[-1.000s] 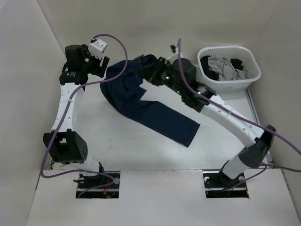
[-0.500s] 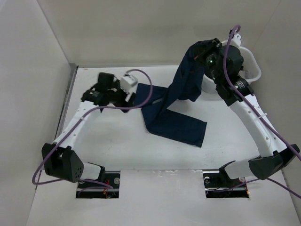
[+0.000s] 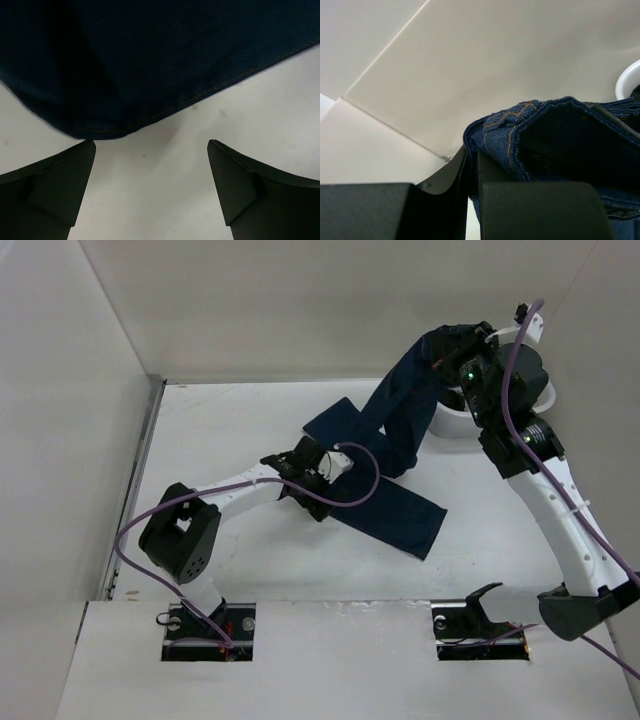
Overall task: Fold and stack the trousers
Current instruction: Flatten the trousers out
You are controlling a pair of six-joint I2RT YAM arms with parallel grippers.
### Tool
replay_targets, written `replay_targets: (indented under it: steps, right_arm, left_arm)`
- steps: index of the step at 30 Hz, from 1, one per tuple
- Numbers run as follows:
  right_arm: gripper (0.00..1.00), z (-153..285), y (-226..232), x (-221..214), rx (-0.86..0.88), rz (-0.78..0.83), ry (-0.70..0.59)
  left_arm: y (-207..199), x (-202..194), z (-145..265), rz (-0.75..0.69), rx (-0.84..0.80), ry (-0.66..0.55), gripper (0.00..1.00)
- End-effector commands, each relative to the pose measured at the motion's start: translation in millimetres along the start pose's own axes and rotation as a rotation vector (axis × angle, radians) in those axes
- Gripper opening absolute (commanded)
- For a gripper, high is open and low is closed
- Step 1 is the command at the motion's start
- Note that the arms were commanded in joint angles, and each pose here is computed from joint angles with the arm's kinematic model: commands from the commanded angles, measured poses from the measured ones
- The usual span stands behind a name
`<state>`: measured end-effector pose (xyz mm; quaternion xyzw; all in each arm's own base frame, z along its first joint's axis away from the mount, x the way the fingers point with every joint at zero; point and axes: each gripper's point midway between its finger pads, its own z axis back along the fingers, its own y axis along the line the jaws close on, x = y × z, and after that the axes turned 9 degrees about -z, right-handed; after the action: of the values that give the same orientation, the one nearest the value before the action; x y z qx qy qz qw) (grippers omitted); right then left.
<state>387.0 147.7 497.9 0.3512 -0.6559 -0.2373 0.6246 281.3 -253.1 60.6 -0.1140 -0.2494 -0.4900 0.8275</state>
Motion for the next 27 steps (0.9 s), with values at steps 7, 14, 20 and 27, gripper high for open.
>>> replay_targets:
  steps: [7, 14, 20, 27]
  right_arm:
    - [0.0, 17.6, 18.4, 34.2, 0.076, -0.017, -0.103]
    - [0.0, 15.3, 16.6, 35.2, 0.08, -0.017, -0.108]
    - [0.0, 17.1, 5.9, 49.3, 0.094, -0.011, -0.108]
    - [0.0, 29.1, -29.4, 55.8, 0.08, -0.03, -0.078]
  left_arm:
    - [49.3, 19.4, 7.5, 0.112, 0.274, -0.102, 1.0]
    - [43.5, 25.1, -36.4, 0.165, 0.155, -0.099, 0.84]
    - [108.8, -5.1, -18.6, 0.232, 0.265, -0.052, 0.05]
    - [266.3, 8.4, 202.7, 0.01, 0.806, -0.204, 0.0]
